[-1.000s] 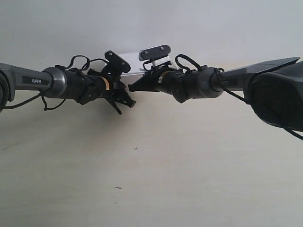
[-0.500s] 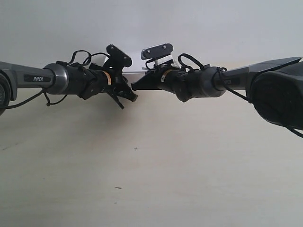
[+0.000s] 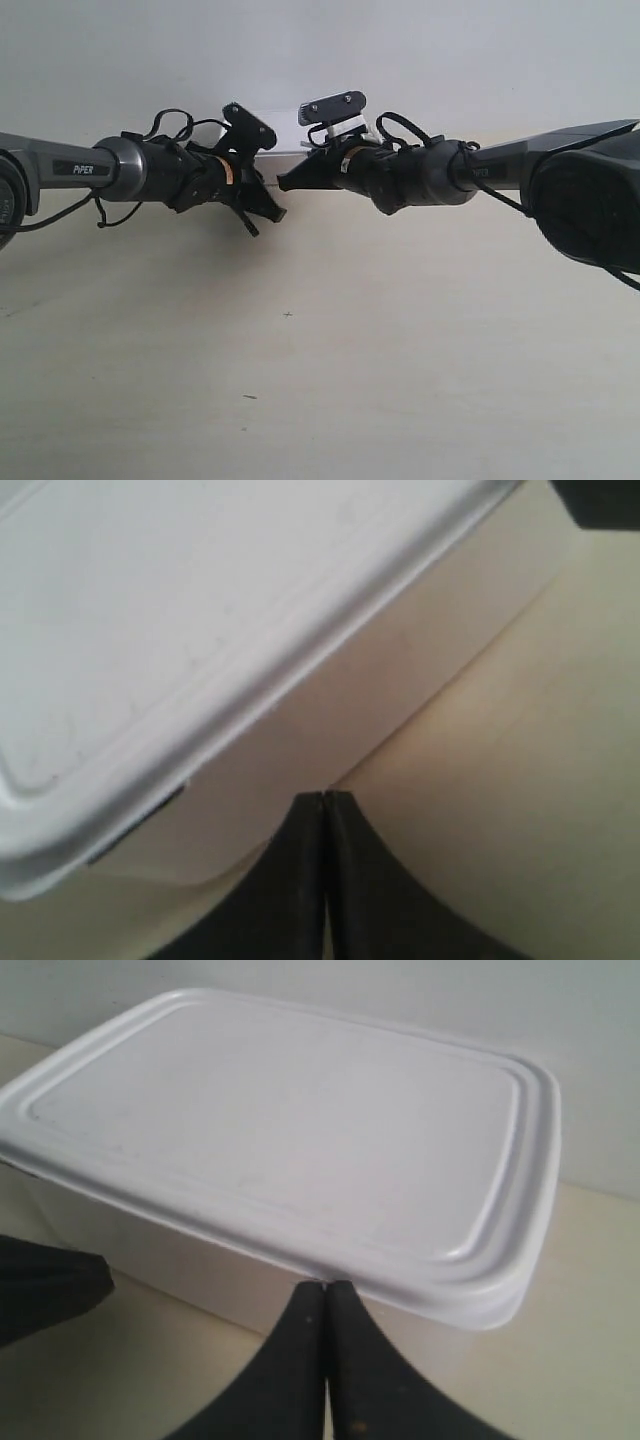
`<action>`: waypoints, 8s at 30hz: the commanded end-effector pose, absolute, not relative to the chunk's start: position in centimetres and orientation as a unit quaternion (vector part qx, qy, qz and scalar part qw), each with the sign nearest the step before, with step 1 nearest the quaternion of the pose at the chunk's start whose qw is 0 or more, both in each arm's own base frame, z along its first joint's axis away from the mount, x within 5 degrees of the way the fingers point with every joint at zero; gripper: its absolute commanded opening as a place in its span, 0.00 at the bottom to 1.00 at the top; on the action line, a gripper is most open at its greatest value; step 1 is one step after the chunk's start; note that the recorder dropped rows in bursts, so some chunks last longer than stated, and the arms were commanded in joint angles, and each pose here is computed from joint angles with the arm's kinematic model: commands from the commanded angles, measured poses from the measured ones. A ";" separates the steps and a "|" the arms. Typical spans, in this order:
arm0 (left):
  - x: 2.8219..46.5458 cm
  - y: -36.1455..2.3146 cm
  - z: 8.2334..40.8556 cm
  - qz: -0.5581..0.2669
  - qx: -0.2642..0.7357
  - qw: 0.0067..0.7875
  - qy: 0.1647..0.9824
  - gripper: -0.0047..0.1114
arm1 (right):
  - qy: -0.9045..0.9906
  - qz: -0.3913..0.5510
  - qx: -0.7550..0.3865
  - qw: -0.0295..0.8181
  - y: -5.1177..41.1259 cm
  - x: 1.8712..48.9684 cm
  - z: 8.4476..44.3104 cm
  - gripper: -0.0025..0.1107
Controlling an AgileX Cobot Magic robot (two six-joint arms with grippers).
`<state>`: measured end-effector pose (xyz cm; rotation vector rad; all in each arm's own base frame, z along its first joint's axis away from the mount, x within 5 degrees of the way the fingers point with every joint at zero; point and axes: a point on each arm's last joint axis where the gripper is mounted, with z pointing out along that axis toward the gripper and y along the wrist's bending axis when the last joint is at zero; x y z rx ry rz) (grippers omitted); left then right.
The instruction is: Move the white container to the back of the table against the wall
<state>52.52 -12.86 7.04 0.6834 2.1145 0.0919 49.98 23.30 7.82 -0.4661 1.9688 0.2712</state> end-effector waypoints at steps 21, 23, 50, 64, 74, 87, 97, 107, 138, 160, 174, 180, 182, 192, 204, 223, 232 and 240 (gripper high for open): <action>34.8 -10.4 21.3 -0.073 0.256 0.592 0.761 0.04 | 0.833 0.090 -0.227 0.497 19.1 39.7 24.8 0.02; 30.6 -9.6 22.9 -0.086 0.254 0.620 0.737 0.04 | 0.796 0.111 -0.216 0.554 17.1 34.5 28.0 0.02; 7.5 -4.9 25.7 -0.246 0.163 0.726 0.620 0.04 | 0.672 0.238 -0.059 0.699 4.7 10.4 28.2 0.02; 7.4 -5.2 25.6 -0.238 0.189 0.722 0.621 0.04 | 0.674 0.237 -0.060 0.697 4.7 10.4 28.1 0.02; 5.8 -5.6 26.0 -0.261 0.240 0.732 0.582 0.04 | 0.648 0.233 -0.052 0.723 3.9 9.3 28.9 0.02; 3.3 -4.1 27.3 -0.212 0.208 0.811 0.504 0.04 | 0.520 0.172 0.023 0.837 0.5 4.1 31.2 0.02; 3.2 -4.0 27.3 -0.204 0.204 0.816 0.502 0.04 | 0.510 0.173 0.023 0.842 0.4 3.6 31.3 0.02; 3.9 -3.0 27.0 -0.223 0.116 0.802 0.543 0.04 | 0.513 0.173 0.023 0.840 0.4 3.7 31.2 0.02; 5.1 -1.2 22.7 -0.367 -0.210 0.613 0.667 0.04 | 0.646 0.097 -0.049 0.756 0.9 4.5 25.9 0.02; 5.6 -0.6 20.0 -0.201 -0.104 0.658 0.718 0.04 | 0.684 0.093 -0.052 0.721 1.1 5.5 21.1 0.02; 5.5 -0.7 19.4 -0.125 -0.020 0.650 0.750 0.04 | 0.684 0.093 -0.052 0.721 1.1 5.5 21.1 0.02; 5.4 -1.1 19.1 -0.089 0.052 0.643 0.759 0.04 | 0.684 0.093 -0.052 0.721 1.1 5.5 21.1 0.02; 5.4 -1.1 19.1 -0.086 0.055 0.642 0.760 0.04 | 0.684 0.093 -0.052 0.721 1.1 5.5 21.1 0.02; 5.4 -1.1 19.0 -0.085 0.055 0.641 0.761 0.04 | 0.684 0.093 -0.052 0.721 1.1 5.5 21.1 0.02; 5.4 -1.1 19.0 -0.085 0.055 0.641 0.761 0.04 | 0.684 0.093 -0.052 0.721 1.1 5.5 21.1 0.02; 5.4 -1.1 19.0 -0.085 0.055 0.641 0.761 0.04 | 0.683 0.093 -0.052 0.723 1.1 5.5 21.1 0.02; 5.4 -1.1 19.0 -0.085 0.055 0.641 0.761 0.04 | 0.683 0.093 -0.052 0.723 1.1 5.5 21.1 0.02; 5.4 -1.1 19.0 -0.086 0.055 0.641 0.761 0.04 | 0.684 0.093 -0.052 0.722 1.1 5.5 21.1 0.02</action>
